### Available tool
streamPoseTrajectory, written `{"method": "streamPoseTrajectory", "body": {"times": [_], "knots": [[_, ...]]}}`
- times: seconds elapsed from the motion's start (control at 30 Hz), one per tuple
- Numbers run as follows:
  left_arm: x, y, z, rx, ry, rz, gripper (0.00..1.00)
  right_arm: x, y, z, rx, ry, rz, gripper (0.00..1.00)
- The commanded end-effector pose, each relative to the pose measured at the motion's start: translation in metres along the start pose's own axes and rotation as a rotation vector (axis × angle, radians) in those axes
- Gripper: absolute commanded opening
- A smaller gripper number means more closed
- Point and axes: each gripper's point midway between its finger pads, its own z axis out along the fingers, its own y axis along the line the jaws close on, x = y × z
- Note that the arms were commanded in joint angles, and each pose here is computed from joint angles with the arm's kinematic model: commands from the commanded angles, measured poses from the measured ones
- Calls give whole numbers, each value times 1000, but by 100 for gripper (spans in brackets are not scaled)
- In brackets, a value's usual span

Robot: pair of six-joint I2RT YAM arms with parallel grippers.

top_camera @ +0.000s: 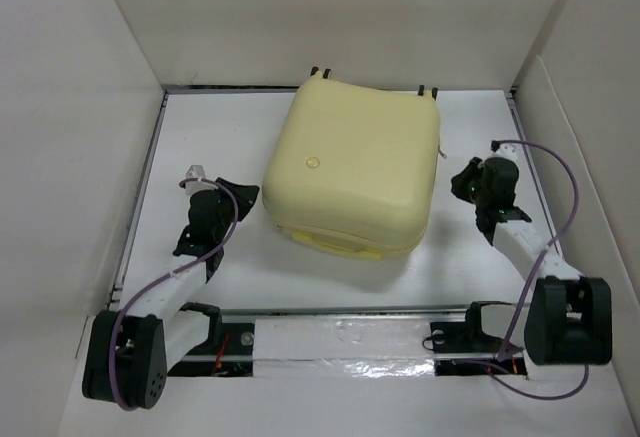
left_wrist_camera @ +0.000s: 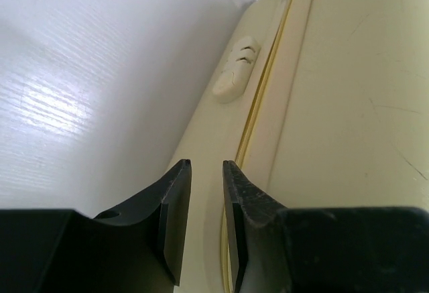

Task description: Pack the luggage

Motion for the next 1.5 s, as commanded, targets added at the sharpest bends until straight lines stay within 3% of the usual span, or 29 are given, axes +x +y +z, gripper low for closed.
{"method": "streamPoseTrajectory", "body": {"times": [0.0, 0.1, 0.13, 0.33, 0.5, 0.67, 0.87, 1.13, 1.33, 1.37, 1.43, 1.47], "knots": [[-14, -35, 10, 110, -9, 6, 23, -6, 46, 17, -191, 35, -10, 21], [-3, -40, 16, 144, 39, 27, 23, 10, 96, 46, -341, 134, -53, 25], [1, -41, 15, 146, 46, 40, 23, -4, 106, 45, -367, 111, -64, 25], [40, -33, -12, 174, 99, 143, 23, 25, 186, 76, -558, 265, -185, 29], [69, -34, -39, 211, 152, 201, 23, 28, 243, 99, -716, 328, -224, 42], [95, -46, -68, 308, 214, 178, 24, 32, 261, 111, -758, 379, -234, 61], [131, -49, -75, 344, 314, 170, 24, -7, 251, 124, -786, 374, -166, 81], [139, -65, -71, 361, 301, 169, 24, -99, 213, 87, -735, 157, -167, 85], [139, -74, -68, 375, 301, 157, 24, -175, 184, 8, -714, -170, -111, 72], [140, -74, -68, 375, 305, 153, 24, -180, 179, 2, -694, -187, -111, 49], [141, -74, -67, 374, 306, 152, 24, -177, 177, -14, -686, -173, -147, 20], [142, -73, -66, 374, 310, 149, 24, -168, 196, -41, -746, -174, -178, 0]]}}
